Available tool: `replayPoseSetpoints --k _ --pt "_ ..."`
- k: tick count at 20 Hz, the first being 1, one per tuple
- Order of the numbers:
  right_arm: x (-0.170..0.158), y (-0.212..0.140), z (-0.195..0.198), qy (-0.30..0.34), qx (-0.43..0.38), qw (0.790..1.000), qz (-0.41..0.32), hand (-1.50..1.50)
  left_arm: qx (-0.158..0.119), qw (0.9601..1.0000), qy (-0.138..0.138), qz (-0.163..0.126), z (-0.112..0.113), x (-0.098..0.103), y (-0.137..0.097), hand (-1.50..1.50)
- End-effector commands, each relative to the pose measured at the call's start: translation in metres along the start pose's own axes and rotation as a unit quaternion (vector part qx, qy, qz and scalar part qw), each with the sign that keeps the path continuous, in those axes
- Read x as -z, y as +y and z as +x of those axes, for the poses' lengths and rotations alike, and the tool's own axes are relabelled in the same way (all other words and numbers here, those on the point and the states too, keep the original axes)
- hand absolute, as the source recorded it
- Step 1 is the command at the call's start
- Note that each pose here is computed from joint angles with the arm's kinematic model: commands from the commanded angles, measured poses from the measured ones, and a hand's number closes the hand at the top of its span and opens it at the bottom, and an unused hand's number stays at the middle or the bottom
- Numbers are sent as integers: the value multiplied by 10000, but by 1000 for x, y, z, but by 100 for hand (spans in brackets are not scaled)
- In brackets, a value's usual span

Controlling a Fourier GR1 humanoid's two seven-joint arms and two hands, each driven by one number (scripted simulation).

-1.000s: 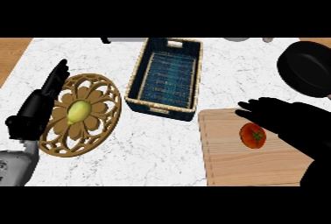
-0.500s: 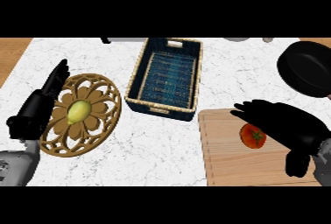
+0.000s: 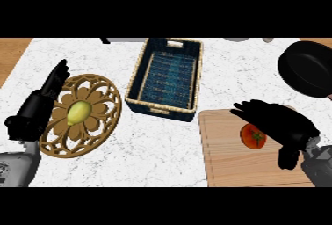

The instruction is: Pick the tomato from the cutting board and place it in the basket

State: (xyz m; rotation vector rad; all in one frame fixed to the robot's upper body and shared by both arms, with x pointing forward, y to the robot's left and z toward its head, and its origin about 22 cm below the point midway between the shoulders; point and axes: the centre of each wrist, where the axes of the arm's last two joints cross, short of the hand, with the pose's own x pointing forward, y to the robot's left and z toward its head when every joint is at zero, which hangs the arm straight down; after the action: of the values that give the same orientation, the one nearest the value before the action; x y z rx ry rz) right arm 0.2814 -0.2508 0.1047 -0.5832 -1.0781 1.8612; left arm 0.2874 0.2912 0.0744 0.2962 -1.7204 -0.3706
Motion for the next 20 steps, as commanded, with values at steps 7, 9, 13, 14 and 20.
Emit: replayPoseSetpoints --k 7,9,13,14,20 --pt "14 50 -17 -70 -43 9997 -208 -150 3 10000 8 49 -22 -7 10 0" --pt "32 32 -6 -87 10 9997 -236 -150 -1 10000 -59 8 -3 2 12 0" --pt "21 43 -9 -35 95 9998 -145 -150 -4 10000 -46 22 -8 -3 -4 0" --pt "26 43 -6 -153 198 9996 -127 -150 48 10000 4 35 -1 6 8 0" --pt "29 72 -29 -71 201 9998 -58 -150 116 9999 -48 -5 -1 -7 12 0"
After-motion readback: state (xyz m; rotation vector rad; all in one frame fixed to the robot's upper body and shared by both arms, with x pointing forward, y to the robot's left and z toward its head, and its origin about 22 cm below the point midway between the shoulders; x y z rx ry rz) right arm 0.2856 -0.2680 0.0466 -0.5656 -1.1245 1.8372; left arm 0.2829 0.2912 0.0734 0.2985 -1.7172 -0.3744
